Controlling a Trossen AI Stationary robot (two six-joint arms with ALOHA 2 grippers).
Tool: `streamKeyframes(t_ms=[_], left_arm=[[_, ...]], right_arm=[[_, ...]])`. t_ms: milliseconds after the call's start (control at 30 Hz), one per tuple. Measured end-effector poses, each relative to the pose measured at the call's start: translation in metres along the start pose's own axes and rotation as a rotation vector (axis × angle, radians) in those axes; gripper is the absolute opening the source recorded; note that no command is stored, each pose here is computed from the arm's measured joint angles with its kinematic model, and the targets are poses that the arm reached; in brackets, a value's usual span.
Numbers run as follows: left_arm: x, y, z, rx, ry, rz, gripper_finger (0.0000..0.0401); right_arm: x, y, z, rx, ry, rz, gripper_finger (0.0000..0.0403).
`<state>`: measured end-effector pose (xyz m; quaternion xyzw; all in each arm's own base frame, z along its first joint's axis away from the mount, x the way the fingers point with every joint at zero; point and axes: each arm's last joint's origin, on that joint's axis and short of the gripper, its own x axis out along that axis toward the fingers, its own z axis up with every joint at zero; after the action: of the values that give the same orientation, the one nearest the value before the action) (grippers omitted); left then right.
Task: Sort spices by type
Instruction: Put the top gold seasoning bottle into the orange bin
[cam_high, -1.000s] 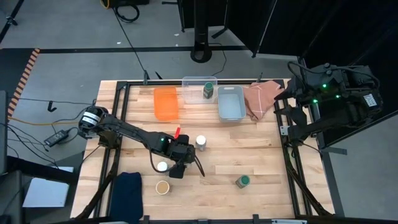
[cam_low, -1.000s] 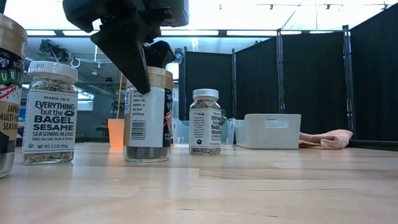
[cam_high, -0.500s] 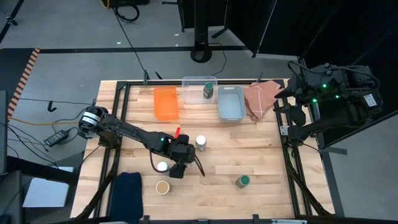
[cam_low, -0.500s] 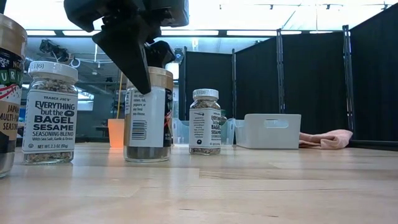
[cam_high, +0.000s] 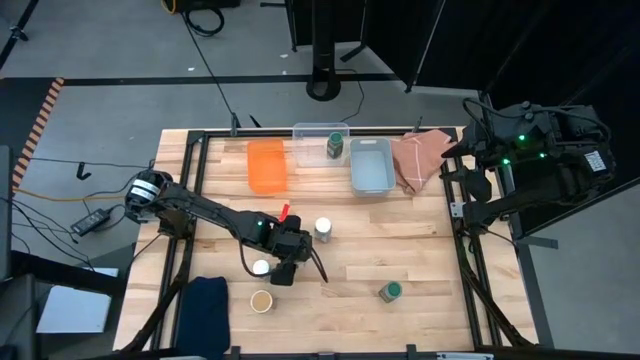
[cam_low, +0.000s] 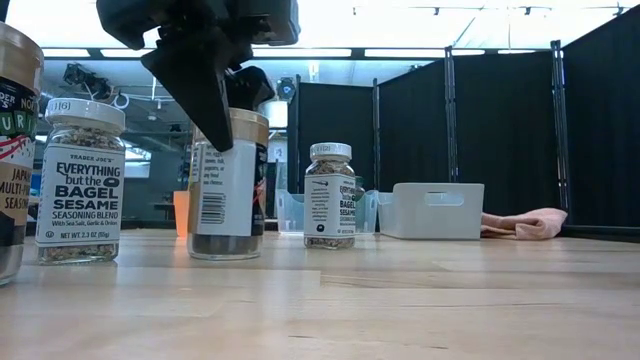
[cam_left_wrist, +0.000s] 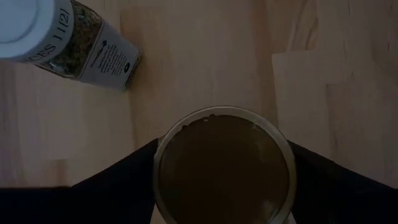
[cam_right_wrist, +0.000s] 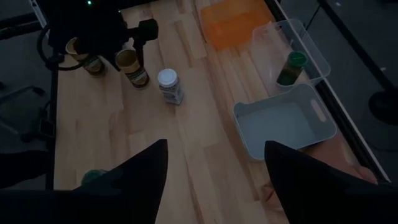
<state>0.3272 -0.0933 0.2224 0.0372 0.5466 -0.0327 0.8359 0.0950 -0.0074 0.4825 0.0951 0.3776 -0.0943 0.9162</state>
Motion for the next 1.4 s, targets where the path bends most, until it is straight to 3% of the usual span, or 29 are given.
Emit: streamKeyframes(t_ms=[1133, 1400], left_arm=[[-0.071, 0.022, 0.043, -0.049, -0.049, 0.067, 0.0281], [-0.087, 0.035, 0.044, -0.08, -0.006, 0.094, 0.0281]], right_arm=[[0.0, 0.0, 0.0, 0.0, 0.0, 0.0, 0.0269], [0.0, 0.0, 0.0, 0.0, 0.0, 0.001, 0.0266]])
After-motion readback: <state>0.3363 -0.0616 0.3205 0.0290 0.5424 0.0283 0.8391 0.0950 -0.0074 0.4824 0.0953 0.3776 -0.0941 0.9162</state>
